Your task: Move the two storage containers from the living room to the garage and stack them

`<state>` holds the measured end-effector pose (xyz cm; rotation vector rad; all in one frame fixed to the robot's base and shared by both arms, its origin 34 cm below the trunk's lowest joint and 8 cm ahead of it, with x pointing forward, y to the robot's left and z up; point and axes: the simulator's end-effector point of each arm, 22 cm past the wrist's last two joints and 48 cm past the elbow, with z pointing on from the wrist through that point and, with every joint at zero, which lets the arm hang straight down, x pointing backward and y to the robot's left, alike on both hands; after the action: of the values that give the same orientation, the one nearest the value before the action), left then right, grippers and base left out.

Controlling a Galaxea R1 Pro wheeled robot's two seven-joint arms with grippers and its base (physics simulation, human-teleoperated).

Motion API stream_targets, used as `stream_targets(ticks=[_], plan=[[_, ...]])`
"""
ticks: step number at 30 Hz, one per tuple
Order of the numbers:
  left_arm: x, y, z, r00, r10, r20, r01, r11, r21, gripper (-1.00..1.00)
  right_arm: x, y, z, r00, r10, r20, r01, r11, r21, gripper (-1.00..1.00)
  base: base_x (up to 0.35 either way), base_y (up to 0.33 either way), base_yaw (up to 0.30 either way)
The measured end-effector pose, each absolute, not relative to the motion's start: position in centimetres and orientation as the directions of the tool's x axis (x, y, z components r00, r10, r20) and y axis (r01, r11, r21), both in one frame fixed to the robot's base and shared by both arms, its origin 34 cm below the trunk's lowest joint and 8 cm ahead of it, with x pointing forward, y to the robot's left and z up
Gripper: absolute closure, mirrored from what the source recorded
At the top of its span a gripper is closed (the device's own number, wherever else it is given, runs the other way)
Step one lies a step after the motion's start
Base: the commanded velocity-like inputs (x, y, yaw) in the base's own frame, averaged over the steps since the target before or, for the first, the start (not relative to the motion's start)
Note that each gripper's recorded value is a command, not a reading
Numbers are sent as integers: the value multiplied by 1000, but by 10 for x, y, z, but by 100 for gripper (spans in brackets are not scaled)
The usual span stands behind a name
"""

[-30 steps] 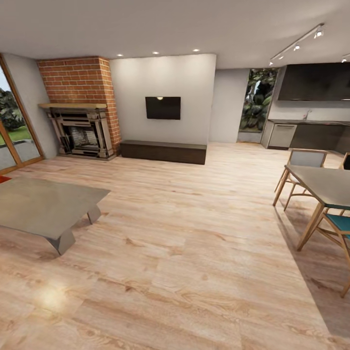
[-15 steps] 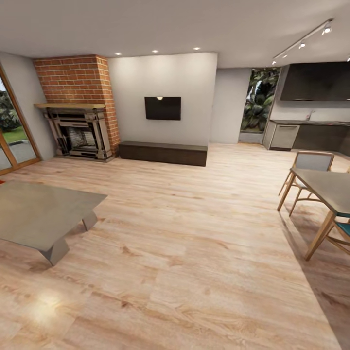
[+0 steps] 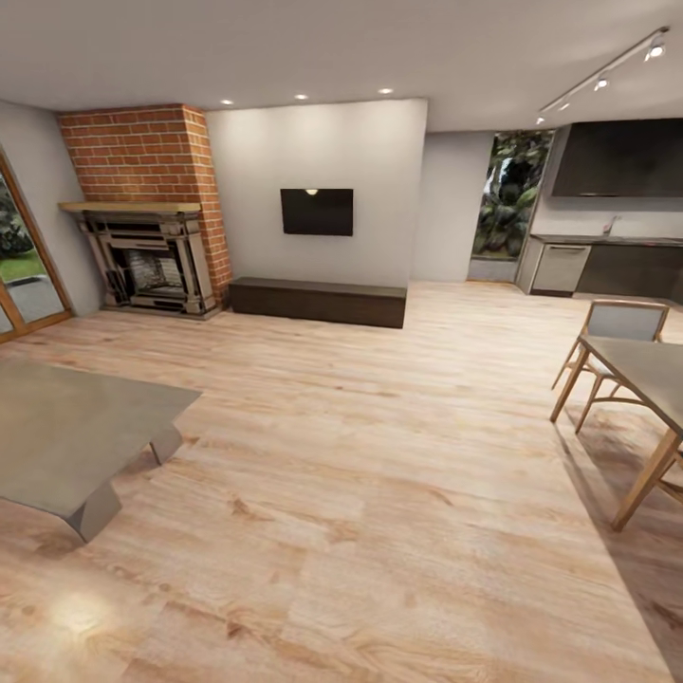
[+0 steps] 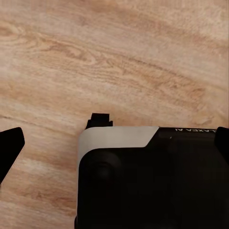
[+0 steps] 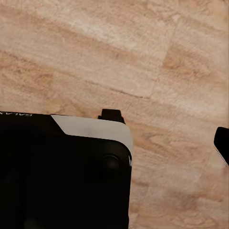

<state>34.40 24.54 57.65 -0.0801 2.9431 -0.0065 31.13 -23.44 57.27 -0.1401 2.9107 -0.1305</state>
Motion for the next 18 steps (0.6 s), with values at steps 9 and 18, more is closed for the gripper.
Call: stream_targets(ticks=[9,18], plan=[[344,245,577,-979,-54,-196,-53,999,-10,-100,311,-235,573,-970,-105,-218,-85,991,-99,-100,315,0,0],[344,245,577,-979,-54,-196,-53,999,-10,-100,311,-234,573,-970,-105,-218,-85,991,-99,-100,322,0,0]])
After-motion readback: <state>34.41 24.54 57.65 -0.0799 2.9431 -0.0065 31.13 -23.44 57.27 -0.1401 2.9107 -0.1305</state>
